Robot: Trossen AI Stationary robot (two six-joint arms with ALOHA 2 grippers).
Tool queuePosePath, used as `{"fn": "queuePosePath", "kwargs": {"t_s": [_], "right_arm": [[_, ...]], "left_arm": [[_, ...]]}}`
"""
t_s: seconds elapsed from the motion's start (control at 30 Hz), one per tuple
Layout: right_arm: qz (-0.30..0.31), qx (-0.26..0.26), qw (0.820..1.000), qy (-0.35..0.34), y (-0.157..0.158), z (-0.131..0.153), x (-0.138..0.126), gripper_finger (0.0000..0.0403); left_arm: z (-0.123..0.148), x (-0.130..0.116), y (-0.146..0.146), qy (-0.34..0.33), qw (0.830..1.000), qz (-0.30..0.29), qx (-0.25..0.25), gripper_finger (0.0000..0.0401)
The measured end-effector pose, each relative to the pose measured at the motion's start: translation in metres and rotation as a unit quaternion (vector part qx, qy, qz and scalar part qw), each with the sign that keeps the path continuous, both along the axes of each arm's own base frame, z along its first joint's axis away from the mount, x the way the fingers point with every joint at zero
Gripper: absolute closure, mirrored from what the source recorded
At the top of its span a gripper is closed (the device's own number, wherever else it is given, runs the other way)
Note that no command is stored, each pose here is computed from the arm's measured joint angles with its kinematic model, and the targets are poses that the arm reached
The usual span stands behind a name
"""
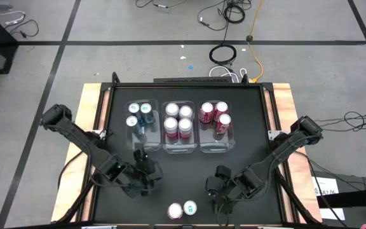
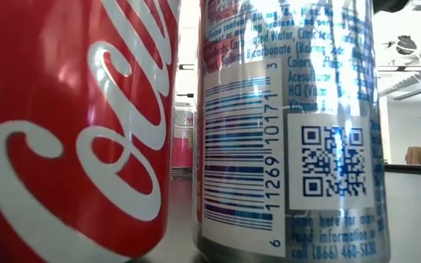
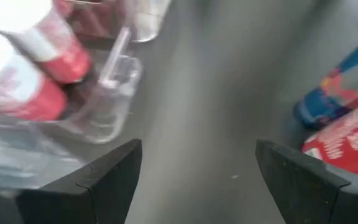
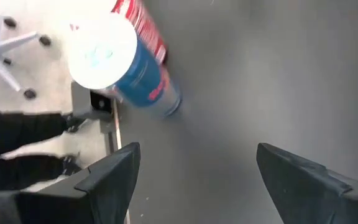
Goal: Sort soda cans
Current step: Put the blue soda can into the left transparent bin
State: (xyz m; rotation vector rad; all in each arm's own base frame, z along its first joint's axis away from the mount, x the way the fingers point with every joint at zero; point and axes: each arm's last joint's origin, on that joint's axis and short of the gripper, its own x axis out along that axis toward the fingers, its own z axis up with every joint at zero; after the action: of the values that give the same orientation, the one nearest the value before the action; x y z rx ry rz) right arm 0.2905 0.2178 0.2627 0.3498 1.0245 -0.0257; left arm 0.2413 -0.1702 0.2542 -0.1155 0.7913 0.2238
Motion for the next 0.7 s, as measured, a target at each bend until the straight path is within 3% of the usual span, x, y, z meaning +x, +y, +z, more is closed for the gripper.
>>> {"fn": "queuePosePath", "kwargs": {"t_s": [0.23, 0.43, 0.7], "right_arm": [[0.008, 0.006, 1.0, 0.027, 0.006, -0.016, 0.005, 0.009], [0.015, 0.012, 0.999, 0.051, 0.006, -0.018, 0.003, 0.009], [0.014, -0.01, 0.997, 0.074, 0.0, -0.022, 0.001, 0.009]], "left_arm": [[-0.046, -0.012, -0.001, -0.095, 0.992, -0.018, -0.079, 0.0076], [-0.076, -0.022, 0.005, -0.192, 0.967, -0.063, -0.158, 0.0076], [-0.078, -0.023, 0.009, -0.222, 0.958, -0.068, -0.166, 0.0076]]}}
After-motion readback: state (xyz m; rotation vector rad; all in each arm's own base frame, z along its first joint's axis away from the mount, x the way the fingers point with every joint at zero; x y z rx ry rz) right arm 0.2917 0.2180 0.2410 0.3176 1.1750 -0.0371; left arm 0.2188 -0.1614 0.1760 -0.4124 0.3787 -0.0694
